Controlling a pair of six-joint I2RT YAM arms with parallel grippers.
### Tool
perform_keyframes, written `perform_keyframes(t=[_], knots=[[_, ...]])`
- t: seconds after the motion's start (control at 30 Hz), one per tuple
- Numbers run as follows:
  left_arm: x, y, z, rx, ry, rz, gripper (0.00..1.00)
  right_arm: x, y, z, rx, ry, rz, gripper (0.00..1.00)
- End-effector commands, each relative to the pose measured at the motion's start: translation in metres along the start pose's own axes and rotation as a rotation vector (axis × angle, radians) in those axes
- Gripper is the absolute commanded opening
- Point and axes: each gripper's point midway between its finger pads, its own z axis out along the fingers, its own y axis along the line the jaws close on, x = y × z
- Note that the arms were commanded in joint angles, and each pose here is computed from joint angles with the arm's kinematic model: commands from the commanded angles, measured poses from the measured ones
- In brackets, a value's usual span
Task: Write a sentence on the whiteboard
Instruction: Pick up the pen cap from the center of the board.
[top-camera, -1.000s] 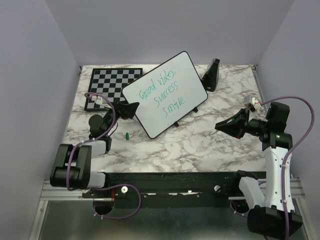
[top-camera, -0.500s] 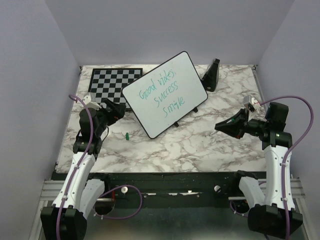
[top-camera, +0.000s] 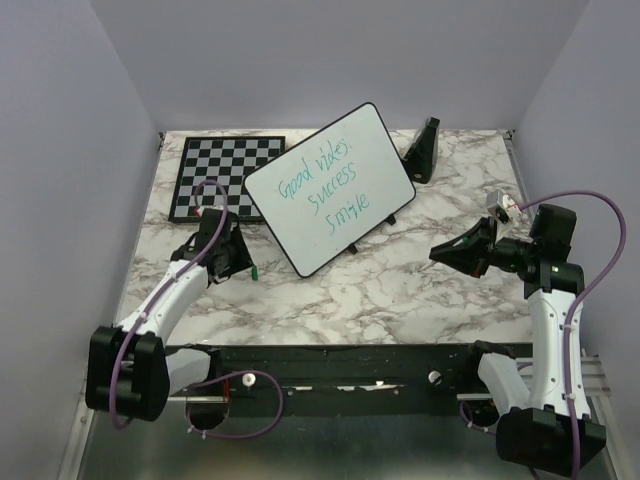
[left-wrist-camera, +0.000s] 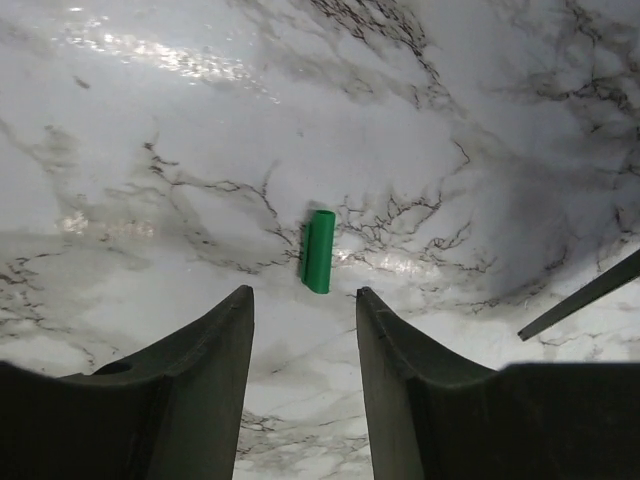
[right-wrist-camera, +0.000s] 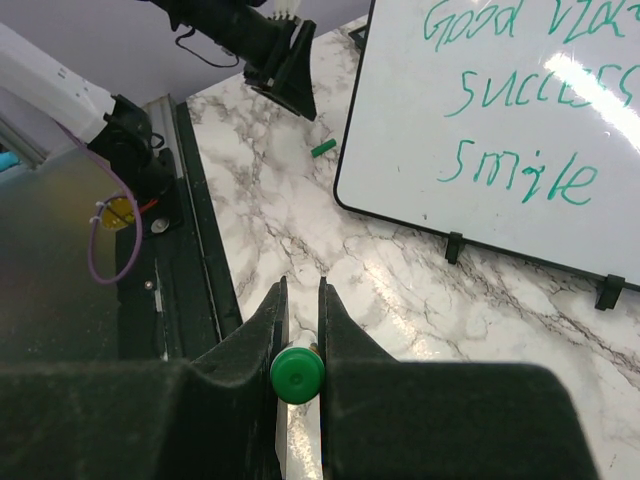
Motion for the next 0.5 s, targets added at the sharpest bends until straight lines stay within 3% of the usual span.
perform_keyframes(t=[0.0, 0.47], knots=[[0.008, -0.003, 0.010, -0.072, 0.060, 0.123, 0.52, -0.002, 0.001, 0.000, 0.000, 0.000, -0.007, 0.01], [0.027, -0.004, 0.036, -0.115, 0.134, 0.192, 0.38, -0.003, 0.003, 0.000, -0.006, -0.002, -0.010, 0.00]])
